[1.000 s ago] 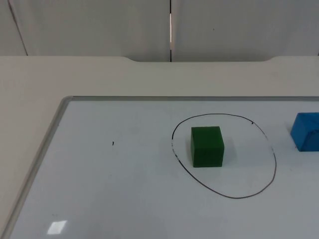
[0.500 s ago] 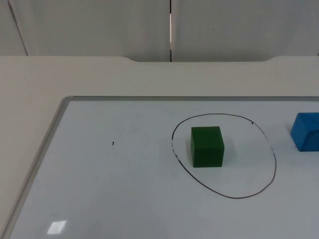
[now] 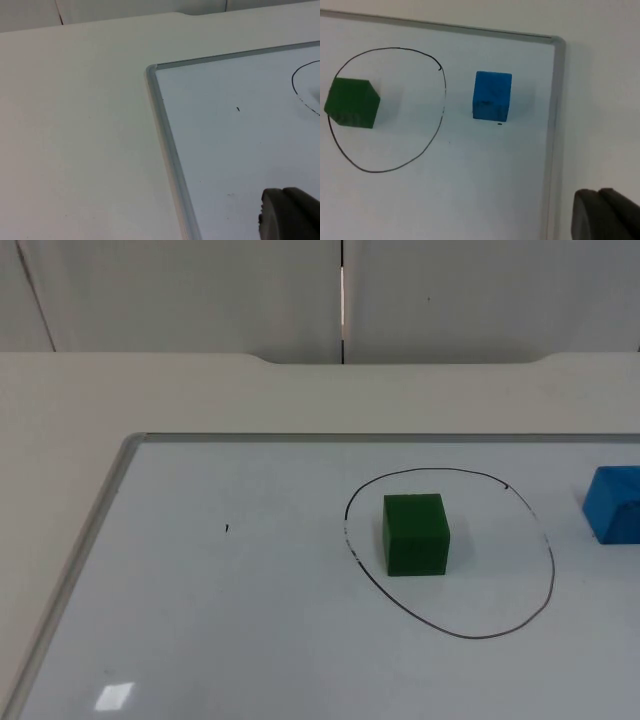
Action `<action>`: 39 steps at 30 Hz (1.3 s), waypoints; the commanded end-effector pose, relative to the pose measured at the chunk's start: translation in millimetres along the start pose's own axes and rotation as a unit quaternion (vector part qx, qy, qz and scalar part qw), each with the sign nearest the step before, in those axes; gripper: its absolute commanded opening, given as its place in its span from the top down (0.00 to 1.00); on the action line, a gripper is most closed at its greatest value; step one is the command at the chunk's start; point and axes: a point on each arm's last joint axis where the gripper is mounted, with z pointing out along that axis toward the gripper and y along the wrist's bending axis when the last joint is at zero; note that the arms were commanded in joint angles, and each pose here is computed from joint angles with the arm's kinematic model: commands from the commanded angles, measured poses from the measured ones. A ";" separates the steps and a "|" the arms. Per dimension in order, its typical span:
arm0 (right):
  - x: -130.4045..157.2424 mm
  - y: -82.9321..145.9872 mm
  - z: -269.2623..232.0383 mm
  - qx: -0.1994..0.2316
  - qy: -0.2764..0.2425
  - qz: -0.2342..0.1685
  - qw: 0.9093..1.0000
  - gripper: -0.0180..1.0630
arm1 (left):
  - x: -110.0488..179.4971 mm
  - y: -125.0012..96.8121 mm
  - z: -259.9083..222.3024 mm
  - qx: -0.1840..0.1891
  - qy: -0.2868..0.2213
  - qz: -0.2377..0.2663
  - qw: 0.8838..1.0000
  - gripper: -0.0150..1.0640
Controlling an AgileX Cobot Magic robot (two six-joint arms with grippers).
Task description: Push the two cubes into the marked area.
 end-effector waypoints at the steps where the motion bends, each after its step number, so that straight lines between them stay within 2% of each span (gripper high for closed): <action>1: -13.2 -1.2 5.6 0.005 -0.003 0.011 1.000 0.98 | 1.3 0.5 0.2 -0.004 0.001 0.002 1.000 0.99; 11: -53.8 -0.8 54.6 0.006 0.074 0.009 0.997 0.98 | 1.3 0.5 0.2 -0.004 0.001 0.002 1.000 0.99; 18: -68.0 -1.5 81.5 0.011 0.102 0.004 0.995 0.98 | 1.3 0.5 0.2 -0.004 0.001 0.002 1.000 0.99; 22: -76.8 -4.6 99.8 0.027 0.114 -0.011 0.993 0.98 | 1.3 0.5 0.2 -0.004 0.001 0.002 1.000 0.99; 35: -77.8 -5.8 146.1 0.032 0.135 -0.024 0.990 0.98 | 1.3 0.5 0.2 -0.004 0.001 0.002 1.000 0.99; 39: -76.9 -7.7 158.9 0.044 0.141 -0.016 0.989 0.98 | 1.3 0.5 0.2 -0.004 0.001 0.002 1.000 0.99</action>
